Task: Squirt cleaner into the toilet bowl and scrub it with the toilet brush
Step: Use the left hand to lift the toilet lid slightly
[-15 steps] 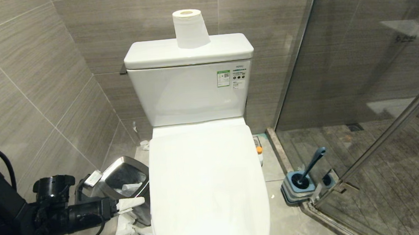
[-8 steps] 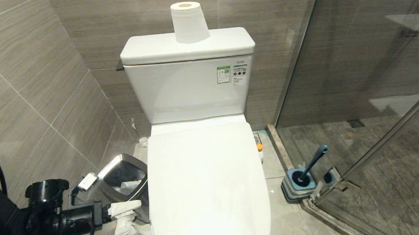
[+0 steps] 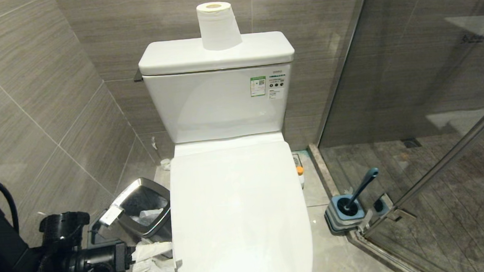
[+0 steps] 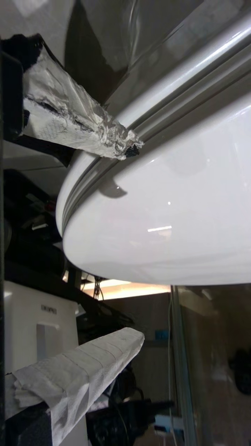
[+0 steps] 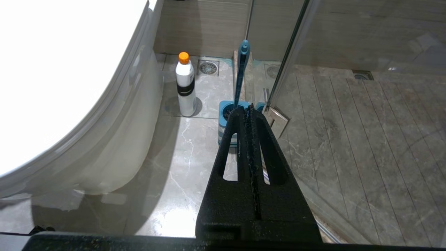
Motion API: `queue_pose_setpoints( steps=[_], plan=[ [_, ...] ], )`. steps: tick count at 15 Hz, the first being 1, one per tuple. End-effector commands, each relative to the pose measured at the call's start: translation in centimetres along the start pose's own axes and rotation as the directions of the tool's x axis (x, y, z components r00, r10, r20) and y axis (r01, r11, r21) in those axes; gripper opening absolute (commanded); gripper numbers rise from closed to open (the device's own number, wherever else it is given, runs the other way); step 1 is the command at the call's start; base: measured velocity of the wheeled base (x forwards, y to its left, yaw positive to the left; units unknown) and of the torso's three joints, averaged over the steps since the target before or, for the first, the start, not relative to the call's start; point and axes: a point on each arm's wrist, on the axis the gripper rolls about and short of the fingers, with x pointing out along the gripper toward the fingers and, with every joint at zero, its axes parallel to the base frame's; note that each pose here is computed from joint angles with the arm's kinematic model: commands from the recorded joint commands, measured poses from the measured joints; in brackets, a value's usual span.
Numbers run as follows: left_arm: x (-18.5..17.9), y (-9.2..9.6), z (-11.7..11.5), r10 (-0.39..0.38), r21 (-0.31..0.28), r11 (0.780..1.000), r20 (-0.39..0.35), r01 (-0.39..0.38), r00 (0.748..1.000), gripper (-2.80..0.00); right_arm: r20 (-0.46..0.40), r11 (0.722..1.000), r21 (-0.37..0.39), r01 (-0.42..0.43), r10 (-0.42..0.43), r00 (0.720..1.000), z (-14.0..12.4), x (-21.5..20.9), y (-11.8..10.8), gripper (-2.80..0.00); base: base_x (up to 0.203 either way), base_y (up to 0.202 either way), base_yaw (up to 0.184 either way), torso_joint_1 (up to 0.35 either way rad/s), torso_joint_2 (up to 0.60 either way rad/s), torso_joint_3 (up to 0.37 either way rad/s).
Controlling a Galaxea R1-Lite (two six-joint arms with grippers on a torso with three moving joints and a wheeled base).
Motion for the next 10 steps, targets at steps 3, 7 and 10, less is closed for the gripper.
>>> queue_pose_setpoints(
  steps=[3, 7, 10],
  plan=[
    [1.1, 0.6, -0.3, 0.001, 0.003, 1.000, -0.025, -0.001, 1.000, 0.00, -0.001, 1.000, -0.001, -0.002, 0.002, 1.000, 0.0, 0.0, 0.0, -2.80, 0.000, 0.000, 0.000, 0.000, 0.00, 0.000],
    [1.7, 0.9, -0.5, 0.033, 0.000, 0.999, -0.042, -0.033, 0.999, 0.00, -0.001, 1.000, -0.001, -0.001, 0.001, 1.000, 0.0, 0.0, 0.0, -2.80, 0.000, 0.000, 0.000, 0.000, 0.00, 0.000],
    [2.0, 0.7, -0.6, 0.024, 0.006, 1.000, -0.052, -0.024, 0.998, 0.00, -0.001, 1.000, -0.001, -0.001, 0.001, 1.000, 0.0, 0.0, 0.0, -2.80, 0.000, 0.000, 0.000, 0.000, 0.00, 0.000]
  ],
)
